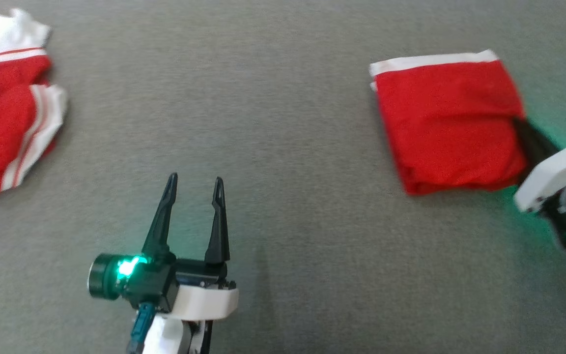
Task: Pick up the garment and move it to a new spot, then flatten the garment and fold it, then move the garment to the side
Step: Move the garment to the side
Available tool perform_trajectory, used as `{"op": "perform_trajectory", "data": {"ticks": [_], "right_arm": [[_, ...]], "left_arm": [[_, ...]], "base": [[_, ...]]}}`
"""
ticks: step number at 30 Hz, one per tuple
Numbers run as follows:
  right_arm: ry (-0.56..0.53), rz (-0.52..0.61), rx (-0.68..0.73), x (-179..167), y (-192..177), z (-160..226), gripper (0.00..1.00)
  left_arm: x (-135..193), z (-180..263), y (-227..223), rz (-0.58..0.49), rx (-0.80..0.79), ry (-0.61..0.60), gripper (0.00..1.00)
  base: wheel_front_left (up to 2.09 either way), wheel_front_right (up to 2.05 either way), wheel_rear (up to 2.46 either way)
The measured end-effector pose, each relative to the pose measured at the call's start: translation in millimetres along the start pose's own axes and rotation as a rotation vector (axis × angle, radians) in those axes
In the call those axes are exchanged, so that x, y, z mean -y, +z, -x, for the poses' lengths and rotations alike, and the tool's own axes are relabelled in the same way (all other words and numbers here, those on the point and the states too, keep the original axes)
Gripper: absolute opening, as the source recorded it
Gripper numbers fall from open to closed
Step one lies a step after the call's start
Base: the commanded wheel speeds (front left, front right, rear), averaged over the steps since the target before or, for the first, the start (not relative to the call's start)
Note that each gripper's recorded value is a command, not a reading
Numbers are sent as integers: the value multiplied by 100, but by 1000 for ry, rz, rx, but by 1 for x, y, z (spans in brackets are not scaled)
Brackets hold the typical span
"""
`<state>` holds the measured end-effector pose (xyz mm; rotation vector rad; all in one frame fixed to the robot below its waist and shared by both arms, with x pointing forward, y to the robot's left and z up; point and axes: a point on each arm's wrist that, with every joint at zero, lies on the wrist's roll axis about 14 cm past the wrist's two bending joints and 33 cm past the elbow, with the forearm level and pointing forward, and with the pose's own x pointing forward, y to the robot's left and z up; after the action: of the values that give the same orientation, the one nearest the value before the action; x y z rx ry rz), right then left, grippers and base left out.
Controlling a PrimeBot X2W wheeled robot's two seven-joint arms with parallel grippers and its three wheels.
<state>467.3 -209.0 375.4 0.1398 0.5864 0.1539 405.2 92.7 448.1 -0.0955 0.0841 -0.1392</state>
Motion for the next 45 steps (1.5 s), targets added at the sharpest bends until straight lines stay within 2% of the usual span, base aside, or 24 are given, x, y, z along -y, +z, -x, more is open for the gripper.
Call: {"op": "perform_trajectory", "data": {"ticks": [2,3,9,18,20,21,22,24,29,32,37,45], "right_arm": [[-47,21,7,23,6,6,0],[-104,41,4,49,12,14,0],[-304,107,-27,135,28,36,0],[-554,239,-46,220,55,66,0],[-606,311,-38,232,65,72,0],[-625,359,-21,235,72,74,49],[-625,359,-21,235,72,74,100],[-649,404,0,238,80,75,100],[-645,464,72,217,85,68,100],[-590,439,148,187,83,59,100],[-386,354,235,101,55,42,100],[-52,185,319,-27,7,57,100]], "left_arm": [[8,-7,-2,1,2,-31,100],[16,-15,-4,3,2,-59,100],[31,-41,-12,-3,8,-125,100],[47,-72,-30,6,3,-194,100],[49,-77,-30,7,11,-199,100],[49,-79,-28,8,18,-202,100],[49,-79,-28,8,18,-202,100],[49,-81,-23,5,33,-205,100],[46,-77,-10,-8,56,-196,100],[44,-70,-2,-17,66,-189,100],[37,-43,-1,8,28,-151,100],[17,10,2,62,-16,-33,100]], "base": [[0,0,0],[0,0,0],[0,0,0],[0,0,0],[0,0,0],[0,0,0],[0,0,0],[0,0,0],[0,0,0],[0,0,0],[0,0,0],[0,0,0]]}}
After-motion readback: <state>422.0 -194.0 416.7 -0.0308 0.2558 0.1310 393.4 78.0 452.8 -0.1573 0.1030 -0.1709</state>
